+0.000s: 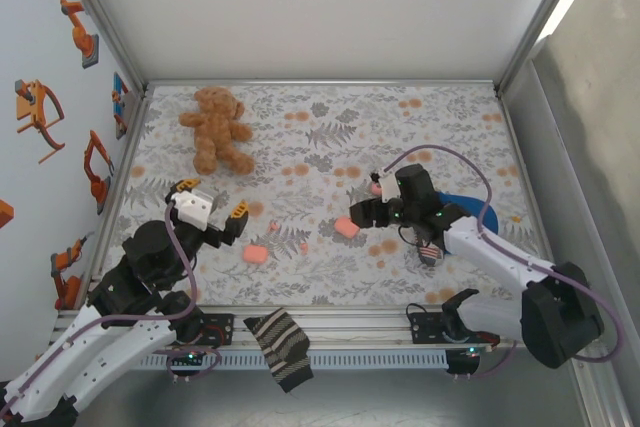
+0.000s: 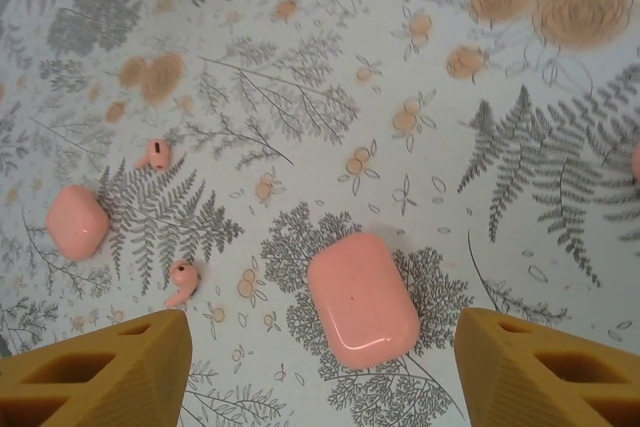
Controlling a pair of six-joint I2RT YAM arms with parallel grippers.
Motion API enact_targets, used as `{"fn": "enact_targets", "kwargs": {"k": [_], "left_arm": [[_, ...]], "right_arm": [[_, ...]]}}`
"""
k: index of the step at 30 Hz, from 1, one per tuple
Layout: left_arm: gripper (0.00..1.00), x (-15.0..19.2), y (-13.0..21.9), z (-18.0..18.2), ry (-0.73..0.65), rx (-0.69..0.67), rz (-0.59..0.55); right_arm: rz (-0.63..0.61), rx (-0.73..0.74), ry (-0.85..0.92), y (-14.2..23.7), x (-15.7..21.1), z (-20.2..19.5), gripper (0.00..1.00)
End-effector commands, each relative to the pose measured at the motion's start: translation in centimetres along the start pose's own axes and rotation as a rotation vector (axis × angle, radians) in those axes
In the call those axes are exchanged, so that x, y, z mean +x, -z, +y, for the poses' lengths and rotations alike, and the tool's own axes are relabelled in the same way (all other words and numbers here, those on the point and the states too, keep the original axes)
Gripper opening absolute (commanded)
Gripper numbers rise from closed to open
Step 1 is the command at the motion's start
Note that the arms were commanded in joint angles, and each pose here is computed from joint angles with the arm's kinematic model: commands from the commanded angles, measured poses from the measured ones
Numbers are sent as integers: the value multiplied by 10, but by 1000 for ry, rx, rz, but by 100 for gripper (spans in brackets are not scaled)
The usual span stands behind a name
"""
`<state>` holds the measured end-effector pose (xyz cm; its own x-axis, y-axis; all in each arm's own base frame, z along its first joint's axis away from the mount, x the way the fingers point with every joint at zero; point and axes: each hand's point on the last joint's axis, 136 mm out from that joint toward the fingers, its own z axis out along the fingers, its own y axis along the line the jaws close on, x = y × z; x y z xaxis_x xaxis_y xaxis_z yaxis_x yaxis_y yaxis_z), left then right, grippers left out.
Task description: Insert the wireless bluetooth earbuds into the charging case
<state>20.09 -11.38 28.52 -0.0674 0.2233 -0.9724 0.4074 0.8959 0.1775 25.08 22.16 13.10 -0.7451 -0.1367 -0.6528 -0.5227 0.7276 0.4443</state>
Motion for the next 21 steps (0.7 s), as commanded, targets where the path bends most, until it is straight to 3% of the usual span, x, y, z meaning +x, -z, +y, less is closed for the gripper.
{"fn": "enact_targets", "kwargs": {"k": [1,2,3,11,21], "left_arm": [[96,0,7,30,20,-158,3],[96,0,9,33,26,-171,-2],[96,0,10,34,28,-174,-6],[96,4,15,44,52,-210,23],[96,12,9,66,27,-304,199]], "right_arm": [[-89,-51,65,16,-20,19,84],[-106,-61,85,20,-22,25,98],[-122,-65,107,24,-25,29,99],[-176,-83,320,32,-30,73,99],[-188,-60,541,4,-27,119,99]]}}
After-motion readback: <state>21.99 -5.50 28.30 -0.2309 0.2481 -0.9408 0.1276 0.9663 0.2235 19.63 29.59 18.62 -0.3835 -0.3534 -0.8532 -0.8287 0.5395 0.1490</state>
